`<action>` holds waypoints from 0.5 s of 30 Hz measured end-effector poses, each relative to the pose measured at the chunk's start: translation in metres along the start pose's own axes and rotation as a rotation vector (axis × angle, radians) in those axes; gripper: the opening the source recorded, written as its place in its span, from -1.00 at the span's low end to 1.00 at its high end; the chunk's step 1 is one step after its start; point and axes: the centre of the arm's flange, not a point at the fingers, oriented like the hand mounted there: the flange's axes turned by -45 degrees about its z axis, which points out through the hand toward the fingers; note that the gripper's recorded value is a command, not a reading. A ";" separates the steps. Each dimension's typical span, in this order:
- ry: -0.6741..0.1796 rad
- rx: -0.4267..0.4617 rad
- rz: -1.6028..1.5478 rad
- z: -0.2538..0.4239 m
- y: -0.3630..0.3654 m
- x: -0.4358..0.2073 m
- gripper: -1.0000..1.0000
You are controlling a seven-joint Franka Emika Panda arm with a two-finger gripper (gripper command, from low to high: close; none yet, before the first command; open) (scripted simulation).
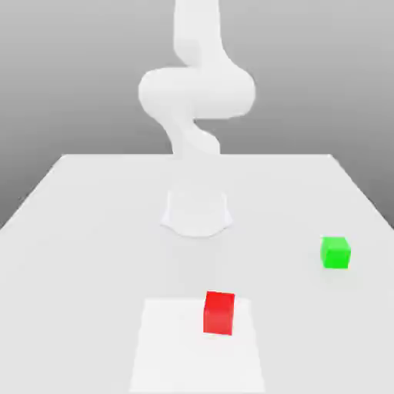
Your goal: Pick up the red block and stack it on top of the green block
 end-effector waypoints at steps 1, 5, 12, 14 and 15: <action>-0.039 -0.012 0.001 0.027 -0.005 -0.007 0.00; -0.187 -0.046 0.010 0.124 -0.017 -0.046 0.00; -0.452 -0.067 0.050 0.259 -0.023 -0.159 0.00; -0.534 -0.062 0.068 0.288 -0.025 -0.202 0.00; -0.578 -0.057 0.079 0.301 -0.026 -0.226 0.00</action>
